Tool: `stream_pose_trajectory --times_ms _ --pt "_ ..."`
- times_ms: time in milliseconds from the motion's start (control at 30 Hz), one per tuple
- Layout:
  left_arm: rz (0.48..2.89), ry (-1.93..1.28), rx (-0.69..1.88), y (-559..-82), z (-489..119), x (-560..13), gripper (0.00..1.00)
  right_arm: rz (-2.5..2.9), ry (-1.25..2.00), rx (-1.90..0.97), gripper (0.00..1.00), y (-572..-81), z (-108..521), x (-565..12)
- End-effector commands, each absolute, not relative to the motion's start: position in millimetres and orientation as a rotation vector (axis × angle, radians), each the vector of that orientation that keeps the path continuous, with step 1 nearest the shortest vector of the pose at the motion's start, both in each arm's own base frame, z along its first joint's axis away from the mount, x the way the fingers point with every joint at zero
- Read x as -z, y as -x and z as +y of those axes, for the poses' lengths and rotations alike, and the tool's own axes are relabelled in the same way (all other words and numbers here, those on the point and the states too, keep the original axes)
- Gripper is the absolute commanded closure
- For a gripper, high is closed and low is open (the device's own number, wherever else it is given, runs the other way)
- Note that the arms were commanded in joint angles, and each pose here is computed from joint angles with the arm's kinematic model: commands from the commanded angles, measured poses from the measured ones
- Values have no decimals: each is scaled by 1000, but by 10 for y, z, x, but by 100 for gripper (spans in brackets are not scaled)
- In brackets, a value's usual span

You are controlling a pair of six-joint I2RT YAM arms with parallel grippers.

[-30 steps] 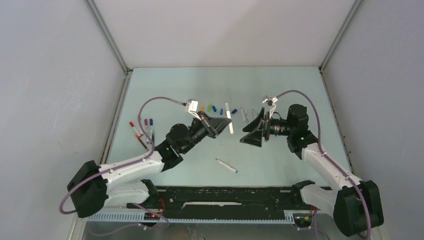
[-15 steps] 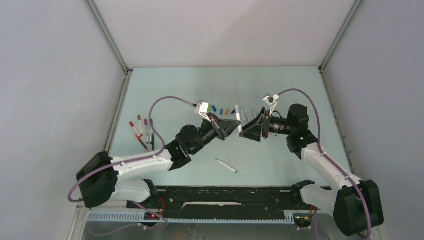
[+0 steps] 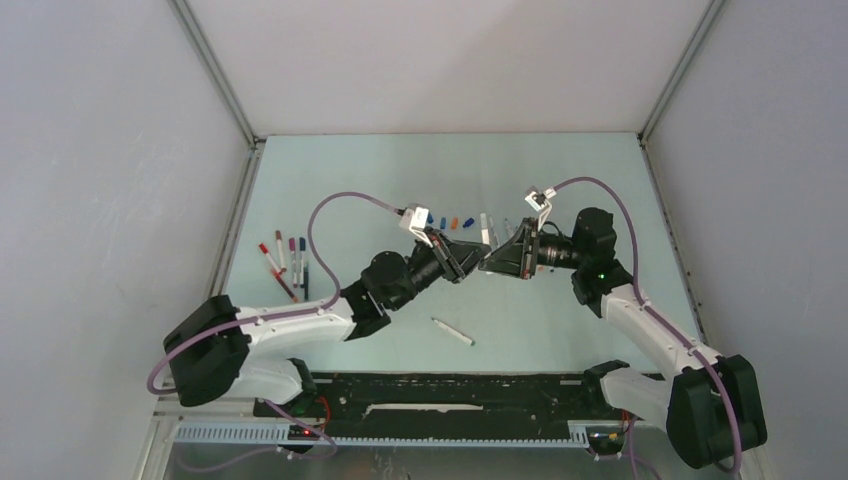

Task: Open the pen caps
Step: Open the pen cap from the pen.

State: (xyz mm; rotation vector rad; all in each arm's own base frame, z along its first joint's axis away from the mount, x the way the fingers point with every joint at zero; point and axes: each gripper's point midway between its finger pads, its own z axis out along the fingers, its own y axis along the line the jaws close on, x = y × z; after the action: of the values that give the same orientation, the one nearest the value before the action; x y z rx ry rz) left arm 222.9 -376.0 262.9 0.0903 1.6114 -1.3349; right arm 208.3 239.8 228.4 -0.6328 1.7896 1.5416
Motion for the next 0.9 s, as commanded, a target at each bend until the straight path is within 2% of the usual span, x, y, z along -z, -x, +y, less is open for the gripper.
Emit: stream_pose_trajectory --times_ms 0,233,300,467,700,867 --pt "1520 -104 1346 -2226 -3761 -3081 69 1736 673 -1518 100 -2103 2386 -2337" --pt "1530 -163 1218 -2227 -3430 -3166 11 1651 900 -1569 100 -1872 2360 -2344" --pt "1525 -143 1225 -2258 -3323 -3191 4 1622 961 -1585 100 -1804 2352 -2354" --pt "1496 -190 1333 -2228 -3273 -3280 5 1603 1002 -1609 100 -1750 2349 -2346" --pt "1509 -247 1402 -2204 -3456 -3264 19 1611 1011 -1626 100 -1740 2361 -2325" --pt "1510 -257 1457 -2219 -3592 -3259 34 1619 1013 -1634 100 -1740 2374 -2309"
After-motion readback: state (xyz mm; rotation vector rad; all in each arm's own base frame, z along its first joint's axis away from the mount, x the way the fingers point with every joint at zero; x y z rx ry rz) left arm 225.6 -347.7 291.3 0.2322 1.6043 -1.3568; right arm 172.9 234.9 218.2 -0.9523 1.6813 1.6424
